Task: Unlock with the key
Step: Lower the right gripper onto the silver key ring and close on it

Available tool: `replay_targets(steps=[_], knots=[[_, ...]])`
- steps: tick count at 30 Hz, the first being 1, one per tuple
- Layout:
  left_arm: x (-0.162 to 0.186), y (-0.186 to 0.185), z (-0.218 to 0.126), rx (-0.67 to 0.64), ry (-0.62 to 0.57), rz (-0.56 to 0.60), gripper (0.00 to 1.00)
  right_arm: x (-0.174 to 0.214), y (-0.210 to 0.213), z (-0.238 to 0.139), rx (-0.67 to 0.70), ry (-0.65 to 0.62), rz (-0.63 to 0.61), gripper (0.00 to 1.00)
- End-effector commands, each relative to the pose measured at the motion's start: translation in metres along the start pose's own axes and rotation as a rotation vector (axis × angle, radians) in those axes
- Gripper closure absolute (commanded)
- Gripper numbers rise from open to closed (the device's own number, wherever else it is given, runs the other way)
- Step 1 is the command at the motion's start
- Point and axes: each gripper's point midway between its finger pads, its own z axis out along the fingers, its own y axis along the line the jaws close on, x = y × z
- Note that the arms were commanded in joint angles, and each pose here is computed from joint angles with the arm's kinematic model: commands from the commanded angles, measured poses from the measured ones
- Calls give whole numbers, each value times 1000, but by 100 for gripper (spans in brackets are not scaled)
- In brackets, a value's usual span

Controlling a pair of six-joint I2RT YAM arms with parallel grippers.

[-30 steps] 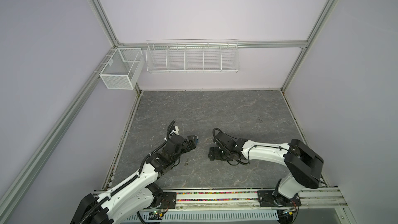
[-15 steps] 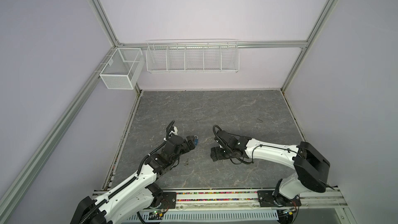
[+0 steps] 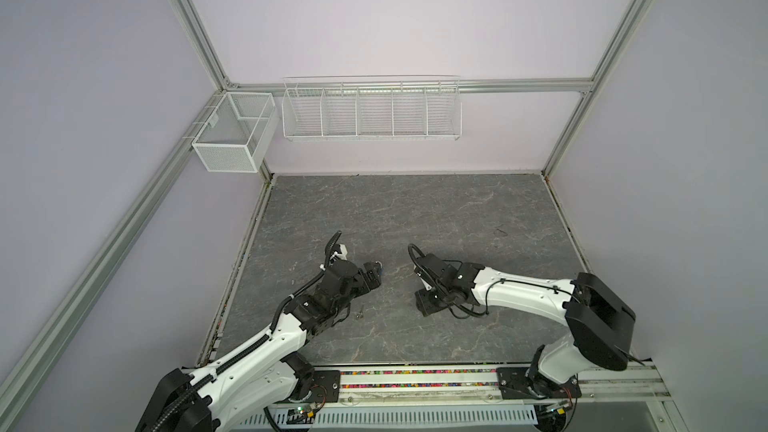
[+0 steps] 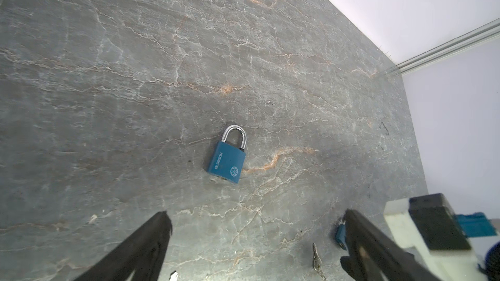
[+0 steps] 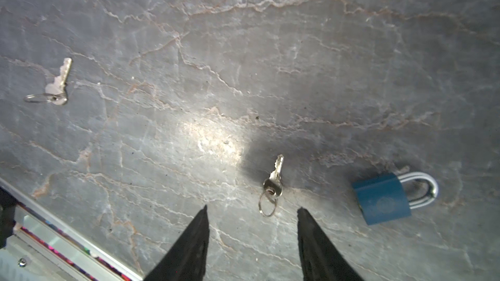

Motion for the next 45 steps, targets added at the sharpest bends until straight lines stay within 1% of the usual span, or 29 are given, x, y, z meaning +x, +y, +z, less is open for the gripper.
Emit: replay_targets(steps=[1,8,14,17,19,26,28,31,36,41,45], knots=[[-9,-18,-1,50,-16,-29,1,7,2,8,14,34,-47,47],[-7,-17,2,45,-9,-29,1,10,-3,15,47,35,-54,50],[-7,-17,2,39,-4,-21,1,13,-5,20,64,41,-64,58],[-7,-17,2,37,-2,-20,1,16,-6,22,69,45,-72,59],[-7,-17,1,37,-2,-20,1,18,-8,24,75,50,-74,62],[-5,-15,3,30,2,-19,1,21,-12,27,99,51,-77,66],[-5,-16,3,31,3,-18,1,21,-15,27,119,45,-79,69],[-5,-15,4,26,1,-22,1,22,-21,28,145,46,-85,71],[-5,-14,4,28,-3,-33,1,22,-21,30,149,45,-92,77],[-6,-14,3,28,-7,-34,1,19,-20,29,150,36,-101,79],[-7,-15,3,31,-11,-34,1,17,-22,28,165,28,-111,83]])
